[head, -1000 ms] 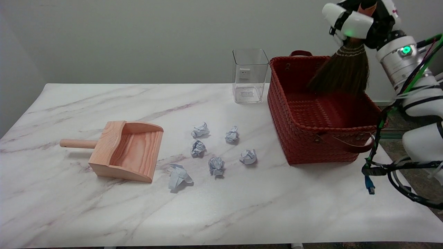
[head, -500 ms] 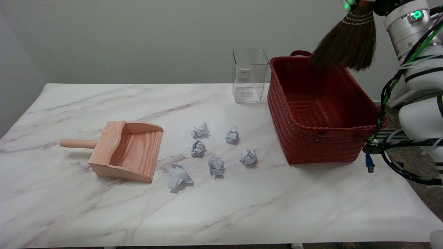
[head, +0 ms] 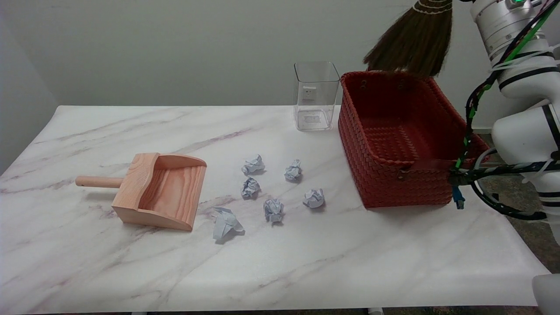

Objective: Pick up the broom in the basket by its handle.

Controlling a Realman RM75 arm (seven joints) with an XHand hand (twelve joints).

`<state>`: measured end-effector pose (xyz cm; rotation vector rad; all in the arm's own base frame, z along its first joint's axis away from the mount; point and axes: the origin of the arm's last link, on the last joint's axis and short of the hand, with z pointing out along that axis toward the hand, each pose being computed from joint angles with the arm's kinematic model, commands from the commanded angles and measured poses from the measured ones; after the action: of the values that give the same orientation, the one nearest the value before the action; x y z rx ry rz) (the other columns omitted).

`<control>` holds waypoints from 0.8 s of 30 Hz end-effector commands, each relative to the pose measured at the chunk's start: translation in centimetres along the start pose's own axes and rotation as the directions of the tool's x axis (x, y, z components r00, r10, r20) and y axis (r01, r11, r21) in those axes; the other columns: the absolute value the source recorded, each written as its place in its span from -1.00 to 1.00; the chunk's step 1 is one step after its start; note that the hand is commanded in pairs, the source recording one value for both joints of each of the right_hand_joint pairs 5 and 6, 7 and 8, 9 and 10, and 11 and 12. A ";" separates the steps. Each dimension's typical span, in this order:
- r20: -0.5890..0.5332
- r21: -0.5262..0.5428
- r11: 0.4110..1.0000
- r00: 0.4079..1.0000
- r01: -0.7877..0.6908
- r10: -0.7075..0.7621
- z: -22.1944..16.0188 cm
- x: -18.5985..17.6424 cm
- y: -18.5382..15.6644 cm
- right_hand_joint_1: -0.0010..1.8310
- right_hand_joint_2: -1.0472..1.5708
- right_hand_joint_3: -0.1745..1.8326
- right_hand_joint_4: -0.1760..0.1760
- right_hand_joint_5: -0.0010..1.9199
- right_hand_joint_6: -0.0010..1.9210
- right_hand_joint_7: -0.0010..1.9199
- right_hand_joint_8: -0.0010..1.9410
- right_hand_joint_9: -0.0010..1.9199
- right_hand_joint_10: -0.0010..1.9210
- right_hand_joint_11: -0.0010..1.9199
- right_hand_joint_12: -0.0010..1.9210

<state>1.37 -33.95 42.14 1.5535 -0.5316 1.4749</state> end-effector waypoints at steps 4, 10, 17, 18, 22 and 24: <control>0.165 -0.027 0.955 0.941 -0.295 0.295 -0.2 -4.8 0.1 -0.14 0.74 -0.17 0.00 1.00 1.00 1.00 0.98 1.00 1.00 0.82 0.82; 0.220 -0.008 0.925 0.902 -0.380 0.372 -0.4 -5.8 -0.5 -0.15 0.75 -0.16 0.00 1.00 1.00 1.00 0.98 1.00 1.00 0.82 0.82; 0.296 0.003 0.866 0.828 -0.499 0.476 -1.0 -7.2 -1.3 -0.15 0.75 -0.16 0.00 1.00 1.00 1.00 0.98 1.00 1.00 0.83 0.83; 0.308 0.001 0.858 0.816 -0.514 0.489 -1.1 -7.4 -1.3 -0.15 0.75 -0.15 0.00 1.00 1.00 1.00 0.98 1.00 1.00 0.83 0.83; 0.344 0.003 0.830 0.779 -0.558 0.523 -1.7 -8.1 -1.4 -0.15 0.75 -0.15 0.00 1.00 1.00 1.00 0.98 1.00 1.00 0.83 0.83; 0.352 -0.004 0.811 0.758 -0.585 0.549 -2.1 -8.2 -1.3 -0.15 0.75 -0.15 0.00 1.00 1.00 1.00 0.98 1.00 1.00 0.83 0.83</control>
<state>0.58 -34.77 36.63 1.7308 -0.9583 1.6031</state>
